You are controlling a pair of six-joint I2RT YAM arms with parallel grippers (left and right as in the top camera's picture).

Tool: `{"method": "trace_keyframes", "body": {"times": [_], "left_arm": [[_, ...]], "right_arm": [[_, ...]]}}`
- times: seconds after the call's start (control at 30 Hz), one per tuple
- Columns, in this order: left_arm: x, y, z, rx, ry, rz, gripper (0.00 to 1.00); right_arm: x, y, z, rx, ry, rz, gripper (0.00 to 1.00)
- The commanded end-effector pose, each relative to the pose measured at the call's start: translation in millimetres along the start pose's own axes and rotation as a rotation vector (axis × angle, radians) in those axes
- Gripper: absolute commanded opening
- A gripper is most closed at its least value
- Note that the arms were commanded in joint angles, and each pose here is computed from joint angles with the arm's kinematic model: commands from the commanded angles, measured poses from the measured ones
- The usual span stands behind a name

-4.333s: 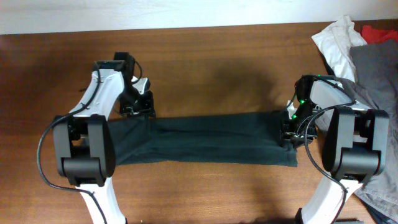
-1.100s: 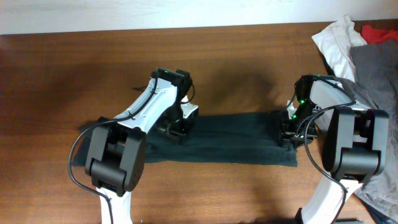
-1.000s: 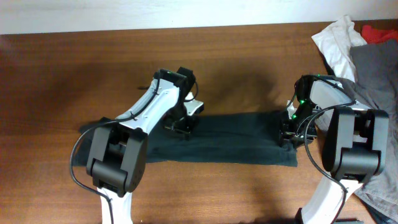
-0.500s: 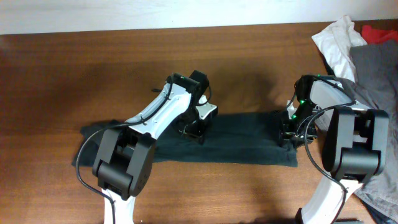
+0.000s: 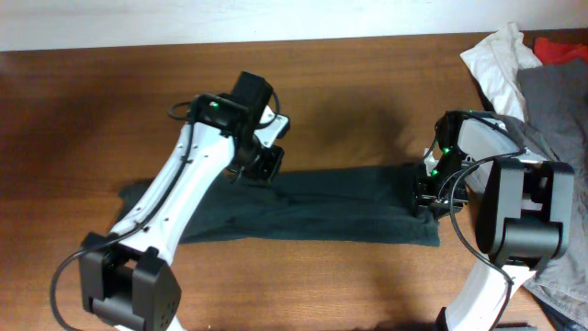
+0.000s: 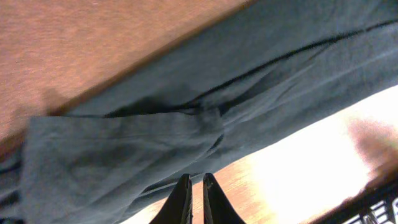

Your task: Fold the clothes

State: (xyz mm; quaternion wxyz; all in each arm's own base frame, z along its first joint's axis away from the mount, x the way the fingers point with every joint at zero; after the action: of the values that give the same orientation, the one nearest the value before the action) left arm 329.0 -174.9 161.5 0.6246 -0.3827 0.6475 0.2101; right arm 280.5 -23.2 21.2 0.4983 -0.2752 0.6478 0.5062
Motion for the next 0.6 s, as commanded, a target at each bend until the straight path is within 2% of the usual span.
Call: {"method": "trace_keyframes", "body": {"times": [0.0,0.2,0.37,0.57], "left_arm": [[12.4,12.6,7.7,-0.051,-0.018,0.053,0.08],[50.9,41.7,7.6,-0.074,-0.003,0.130,0.08],[90.4,67.7,18.0,-0.120,-0.064,0.161,0.08],[115.8,97.3,14.4,-0.146,-0.054,0.210,0.09]], "right_arm": [[1.1,3.6,1.0,0.001,0.000,-0.001,0.48],[1.1,3.6,1.0,0.001,0.000,-0.001,0.48],[1.1,3.8,1.0,0.002,0.000,0.000,0.48],[1.1,4.3,0.9,0.002,0.000,0.002,0.48]]}}
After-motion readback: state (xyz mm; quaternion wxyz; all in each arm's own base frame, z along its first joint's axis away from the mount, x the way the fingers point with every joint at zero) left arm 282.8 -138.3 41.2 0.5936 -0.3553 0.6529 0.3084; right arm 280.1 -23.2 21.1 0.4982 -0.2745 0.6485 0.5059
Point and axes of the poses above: each gripper's point midway between its finger pads, its own x axis out along the fingers, its own z axis along the line the jaws close on, y = z × x, the point moved 2 cm from there along -x, back along the fingers, and after that the axes turned 14 degrees about x, right-handed, at the moved point
